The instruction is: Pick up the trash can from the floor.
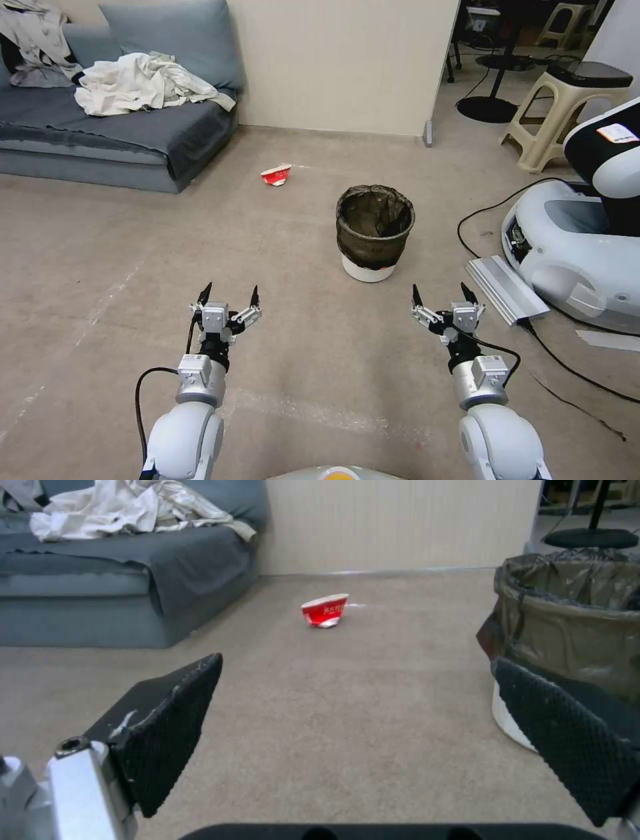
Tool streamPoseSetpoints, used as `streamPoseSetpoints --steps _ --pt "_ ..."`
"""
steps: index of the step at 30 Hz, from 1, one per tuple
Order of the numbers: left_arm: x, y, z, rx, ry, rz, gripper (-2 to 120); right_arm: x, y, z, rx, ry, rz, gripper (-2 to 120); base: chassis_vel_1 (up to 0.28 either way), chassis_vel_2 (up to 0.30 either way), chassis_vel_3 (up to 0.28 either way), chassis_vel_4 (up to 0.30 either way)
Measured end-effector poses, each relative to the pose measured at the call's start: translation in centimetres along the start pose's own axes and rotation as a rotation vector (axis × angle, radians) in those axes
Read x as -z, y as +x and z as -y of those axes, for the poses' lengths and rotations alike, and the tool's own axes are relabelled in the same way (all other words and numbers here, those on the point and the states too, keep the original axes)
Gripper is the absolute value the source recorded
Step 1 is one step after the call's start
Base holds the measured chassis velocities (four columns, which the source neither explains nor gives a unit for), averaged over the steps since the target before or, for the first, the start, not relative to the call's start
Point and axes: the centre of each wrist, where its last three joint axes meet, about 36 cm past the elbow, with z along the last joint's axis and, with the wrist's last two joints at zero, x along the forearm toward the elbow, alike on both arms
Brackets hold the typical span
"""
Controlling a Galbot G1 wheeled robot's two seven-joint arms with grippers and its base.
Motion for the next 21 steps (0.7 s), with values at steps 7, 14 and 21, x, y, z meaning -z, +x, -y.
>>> streamPoseSetpoints --steps 7,14,21 --pt "0.0 0.0 0.0 0.0 0.0 0.0 100 0.0 0.0 0.0 0.0 0.0 0.0 100 0.0 0.0 0.0 0.0" --pt "0.0 0.0 0.0 0.0 0.0 0.0 100 0.0 0.0 0.0 0.0 0.0 0.0 100 0.0 0.0 0.0 0.0" --pt "0.0 0.0 0.0 0.0 0.0 0.0 100 0.0 0.0 0.0 0.0 0.0 0.0 100 0.0 0.0 0.0 0.0"
